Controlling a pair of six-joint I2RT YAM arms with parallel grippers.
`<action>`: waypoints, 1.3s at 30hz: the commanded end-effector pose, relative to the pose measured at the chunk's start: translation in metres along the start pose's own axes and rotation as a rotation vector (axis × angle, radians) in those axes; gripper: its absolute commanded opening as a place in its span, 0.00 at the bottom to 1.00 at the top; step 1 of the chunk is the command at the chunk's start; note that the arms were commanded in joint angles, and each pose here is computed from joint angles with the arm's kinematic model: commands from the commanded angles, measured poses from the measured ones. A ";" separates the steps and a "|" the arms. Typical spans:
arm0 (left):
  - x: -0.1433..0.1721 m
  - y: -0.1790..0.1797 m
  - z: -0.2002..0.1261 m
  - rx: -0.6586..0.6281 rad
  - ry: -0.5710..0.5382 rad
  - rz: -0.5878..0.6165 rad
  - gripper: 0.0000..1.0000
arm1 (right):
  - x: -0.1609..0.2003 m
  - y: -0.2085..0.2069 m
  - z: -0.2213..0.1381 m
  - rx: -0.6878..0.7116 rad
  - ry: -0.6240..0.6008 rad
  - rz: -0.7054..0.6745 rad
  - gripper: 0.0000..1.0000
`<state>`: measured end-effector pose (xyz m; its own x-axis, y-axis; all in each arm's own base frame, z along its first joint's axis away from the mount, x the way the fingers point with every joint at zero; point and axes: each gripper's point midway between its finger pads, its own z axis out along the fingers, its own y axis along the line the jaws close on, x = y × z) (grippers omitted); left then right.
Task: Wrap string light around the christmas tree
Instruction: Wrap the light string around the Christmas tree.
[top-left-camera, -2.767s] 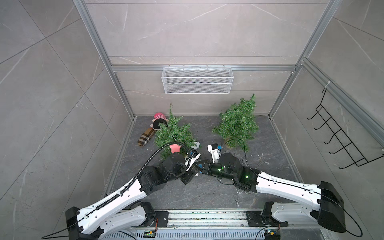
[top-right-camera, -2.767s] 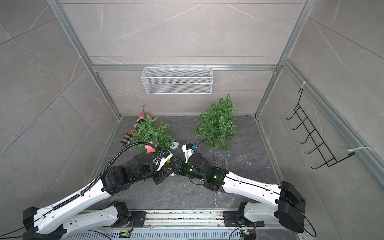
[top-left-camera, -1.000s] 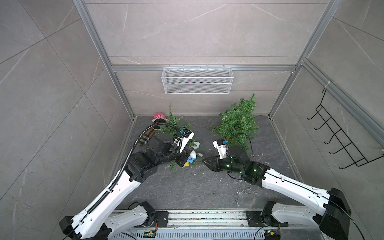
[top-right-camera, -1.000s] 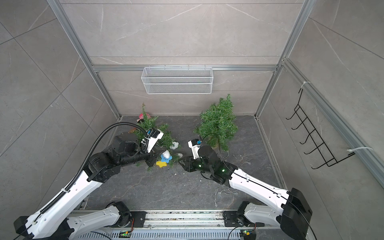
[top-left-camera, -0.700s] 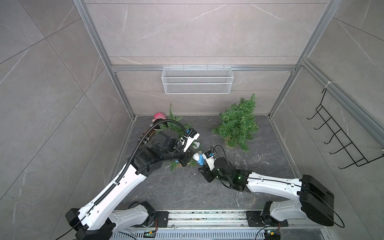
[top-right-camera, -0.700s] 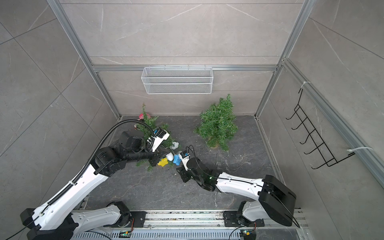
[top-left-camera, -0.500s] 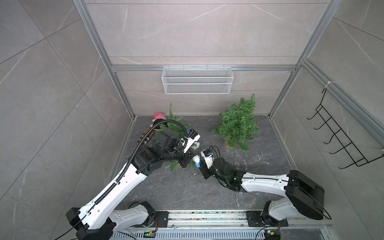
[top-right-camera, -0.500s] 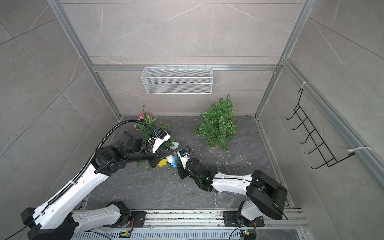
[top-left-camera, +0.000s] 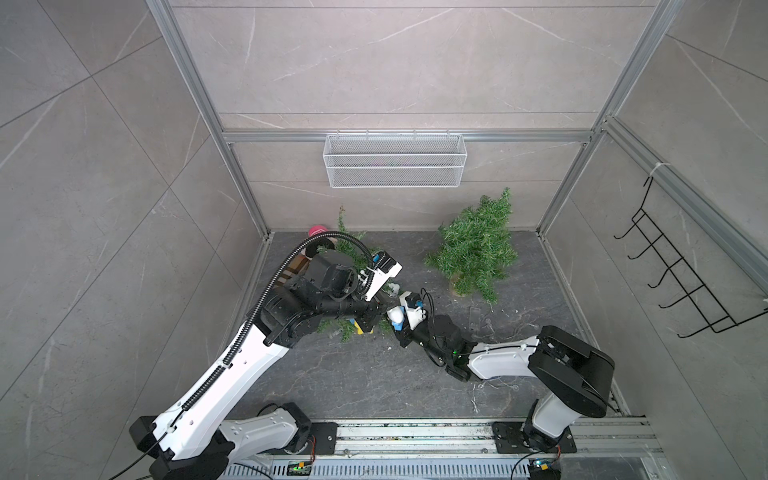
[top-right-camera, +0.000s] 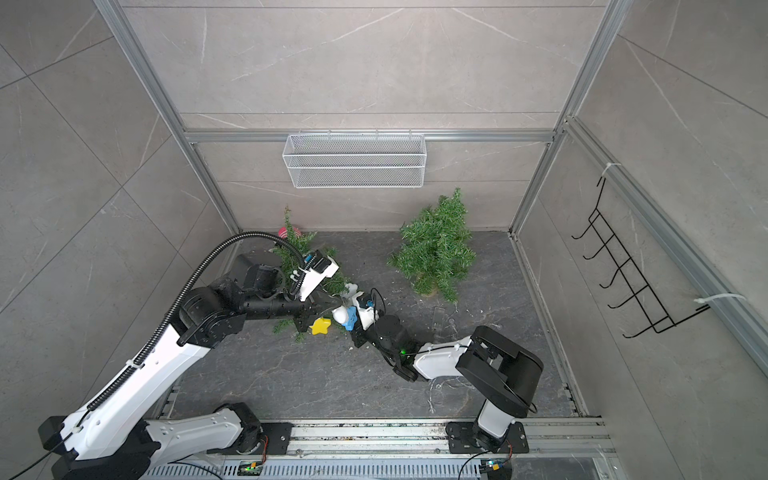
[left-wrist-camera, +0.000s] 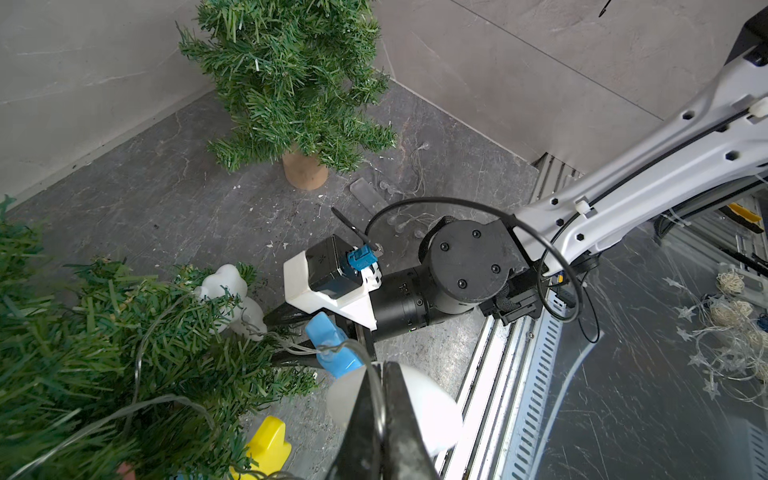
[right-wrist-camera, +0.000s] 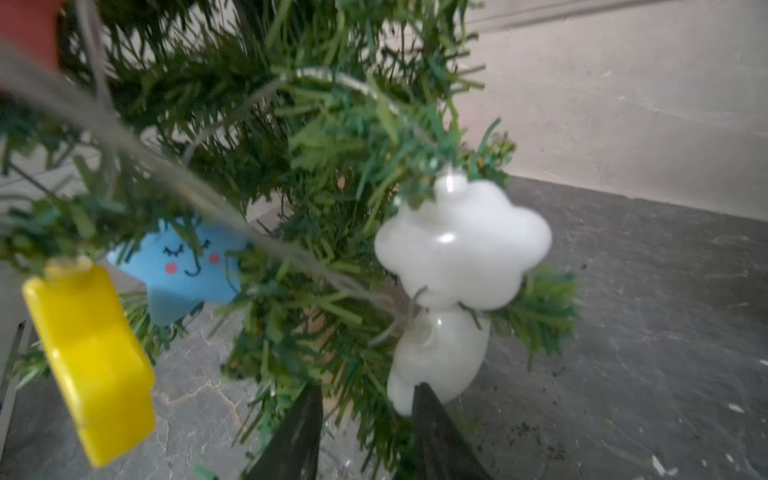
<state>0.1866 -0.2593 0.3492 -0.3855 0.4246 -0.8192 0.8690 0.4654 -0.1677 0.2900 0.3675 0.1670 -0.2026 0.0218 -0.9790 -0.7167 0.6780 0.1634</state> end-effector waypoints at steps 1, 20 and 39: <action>-0.014 -0.012 -0.012 0.047 -0.041 0.035 0.00 | -0.036 0.010 0.004 -0.042 -0.099 -0.012 0.41; -0.025 -0.026 -0.021 0.113 -0.073 0.060 0.00 | -0.069 -0.001 0.022 0.010 -0.254 0.039 0.34; -0.020 -0.005 -0.035 -0.044 -0.126 0.079 0.00 | -0.076 -0.043 -0.035 0.095 -0.027 -0.075 0.00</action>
<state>0.1766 -0.2500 0.3788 -0.3169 0.3740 -0.8716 0.8834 0.4510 -0.1276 0.3102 0.3185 0.2377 -0.1229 0.0873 -0.9886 -0.6728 0.7250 0.1476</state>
